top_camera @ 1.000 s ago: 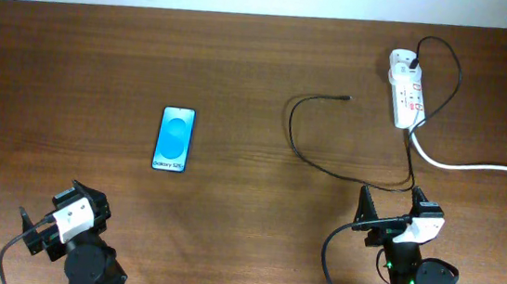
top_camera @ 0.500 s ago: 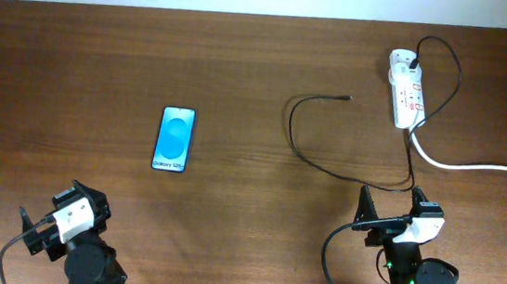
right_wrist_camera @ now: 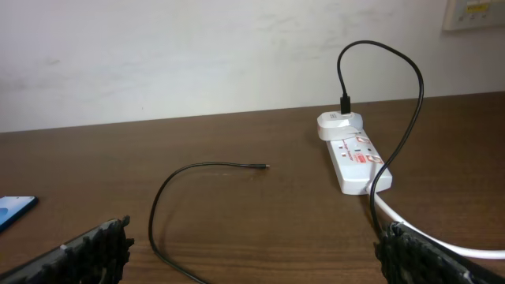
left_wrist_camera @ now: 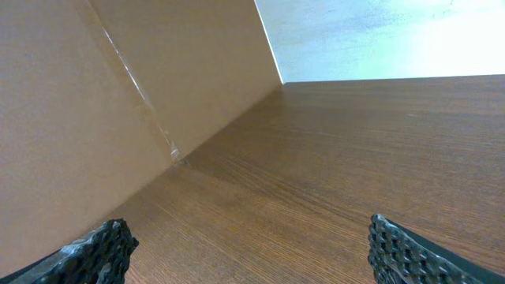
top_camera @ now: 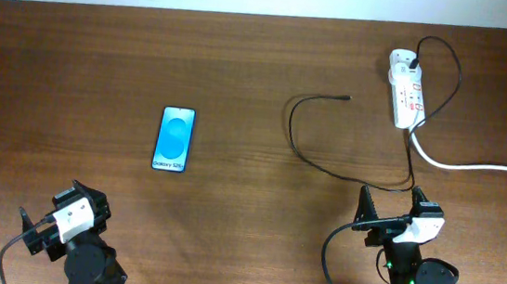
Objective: Plug charger to phone and switch on socket
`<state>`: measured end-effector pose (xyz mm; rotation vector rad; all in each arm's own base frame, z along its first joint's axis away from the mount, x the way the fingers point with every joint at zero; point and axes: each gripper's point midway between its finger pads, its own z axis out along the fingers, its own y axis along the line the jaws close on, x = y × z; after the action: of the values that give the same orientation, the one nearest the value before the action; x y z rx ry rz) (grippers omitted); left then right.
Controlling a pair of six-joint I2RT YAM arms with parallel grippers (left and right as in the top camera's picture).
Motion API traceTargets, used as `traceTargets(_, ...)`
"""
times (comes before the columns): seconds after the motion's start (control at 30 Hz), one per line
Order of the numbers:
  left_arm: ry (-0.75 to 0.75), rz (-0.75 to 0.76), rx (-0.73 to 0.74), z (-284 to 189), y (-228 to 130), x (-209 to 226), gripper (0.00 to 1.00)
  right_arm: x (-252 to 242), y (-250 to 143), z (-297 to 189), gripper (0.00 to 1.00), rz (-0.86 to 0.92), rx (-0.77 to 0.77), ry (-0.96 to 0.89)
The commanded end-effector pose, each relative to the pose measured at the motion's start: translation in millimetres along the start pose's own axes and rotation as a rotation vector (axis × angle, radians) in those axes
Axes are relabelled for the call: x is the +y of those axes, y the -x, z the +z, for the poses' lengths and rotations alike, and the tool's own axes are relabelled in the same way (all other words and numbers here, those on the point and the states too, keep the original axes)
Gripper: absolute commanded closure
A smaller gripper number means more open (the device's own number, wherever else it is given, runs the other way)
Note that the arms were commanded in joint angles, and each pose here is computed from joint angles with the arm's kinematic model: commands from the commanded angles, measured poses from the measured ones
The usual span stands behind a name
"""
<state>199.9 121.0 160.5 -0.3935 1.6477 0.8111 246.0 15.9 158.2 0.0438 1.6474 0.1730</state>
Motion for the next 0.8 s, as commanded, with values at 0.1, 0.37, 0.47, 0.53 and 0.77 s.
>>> traceTargets(0.1, 0.022, 0.023, 0.015, 0, -3, 4, 0.01, 2, -2, 0, 0.02, 0.002, 0.001, 0.015)
traceTargets(0.37, -0.204, -0.126, -0.036, -3, 8, -34, 0.01, 2, -2, 0, 0.02, 0.002, 0.001, 0.015)
traceTargets(0.47, -0.541, -0.179, -0.072, -25, 19, -87, 0.01, 2, -2, 0, 0.02, 0.002, 0.001, 0.015)
traceTargets(0.53, -0.691, -0.169, -0.076, -40, 19, -108, 0.01, 2, -2, 0, 0.02, 0.002, 0.001, 0.015)
traceTargets(0.77, -0.876, -0.171, -0.116, -62, 28, -130, 0.01, 2, -2, 0, 0.02, 0.002, 0.001, 0.015)
